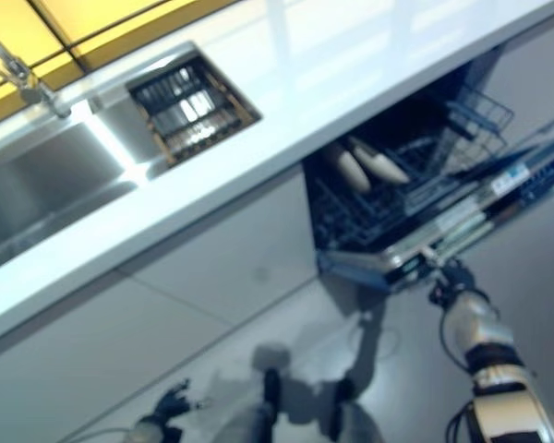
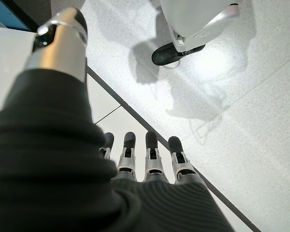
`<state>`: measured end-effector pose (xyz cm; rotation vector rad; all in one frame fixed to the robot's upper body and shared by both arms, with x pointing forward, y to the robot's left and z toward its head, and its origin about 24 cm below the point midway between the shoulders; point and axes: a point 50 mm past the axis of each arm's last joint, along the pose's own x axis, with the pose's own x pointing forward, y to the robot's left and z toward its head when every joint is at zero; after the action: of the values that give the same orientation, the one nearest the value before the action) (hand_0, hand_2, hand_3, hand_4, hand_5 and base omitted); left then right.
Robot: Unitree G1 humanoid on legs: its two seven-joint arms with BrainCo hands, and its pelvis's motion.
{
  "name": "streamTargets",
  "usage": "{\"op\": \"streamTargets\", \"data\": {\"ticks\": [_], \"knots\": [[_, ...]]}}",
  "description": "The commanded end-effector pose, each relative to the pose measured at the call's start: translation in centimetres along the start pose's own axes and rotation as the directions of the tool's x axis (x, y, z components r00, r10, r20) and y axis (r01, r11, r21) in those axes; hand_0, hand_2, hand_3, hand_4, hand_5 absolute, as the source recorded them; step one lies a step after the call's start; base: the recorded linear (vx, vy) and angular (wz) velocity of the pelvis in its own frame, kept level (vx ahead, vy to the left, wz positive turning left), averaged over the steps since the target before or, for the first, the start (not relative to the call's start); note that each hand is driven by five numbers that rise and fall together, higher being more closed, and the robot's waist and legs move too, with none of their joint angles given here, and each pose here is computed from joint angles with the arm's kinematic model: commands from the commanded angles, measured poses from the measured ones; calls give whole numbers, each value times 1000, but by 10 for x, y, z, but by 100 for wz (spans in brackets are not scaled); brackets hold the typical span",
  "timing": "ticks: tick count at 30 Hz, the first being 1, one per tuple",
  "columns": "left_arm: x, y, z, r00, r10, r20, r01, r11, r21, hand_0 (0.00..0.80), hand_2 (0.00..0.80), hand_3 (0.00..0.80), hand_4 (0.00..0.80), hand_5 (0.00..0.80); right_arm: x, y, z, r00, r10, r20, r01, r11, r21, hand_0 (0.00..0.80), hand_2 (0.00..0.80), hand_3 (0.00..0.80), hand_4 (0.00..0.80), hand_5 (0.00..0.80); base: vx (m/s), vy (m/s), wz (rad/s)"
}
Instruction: Take plates into dishwasher
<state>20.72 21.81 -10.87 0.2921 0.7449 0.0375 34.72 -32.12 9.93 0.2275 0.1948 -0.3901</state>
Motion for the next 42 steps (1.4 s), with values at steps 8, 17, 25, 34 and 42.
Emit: {"op": "streamTargets", "data": {"ticks": [8,17,25,34,42], "knots": [[3,7,15,999,-11,45,8,997,73,0,0,0,0,0,-20,142,124,801,440,405,-484,875,6,0,0,0,0,0,1,-15,9],[3,7,16,999,-22,47,17,996,91,0,0,0,0,0,-26,158,128,773,490,403,-513,857,-57,0,0,0,0,0,-2,-12,17],[4,10,17,999,-28,42,24,994,107,0,0,0,0,0,-41,178,140,682,563,467,-588,801,-108,0,0,0,0,0,-1,-11,15],[3,14,8,1000,-6,19,4,995,105,0,0,0,0,0,-30,156,101,756,517,401,-516,848,-120,0,0,0,0,0,-2,-4,4],[0,20,-3,998,56,-11,-56,997,46,0,0,0,0,0,-33,123,44,818,462,343,-339,868,-362,0,0,0,0,0,-18,22,2]]}}
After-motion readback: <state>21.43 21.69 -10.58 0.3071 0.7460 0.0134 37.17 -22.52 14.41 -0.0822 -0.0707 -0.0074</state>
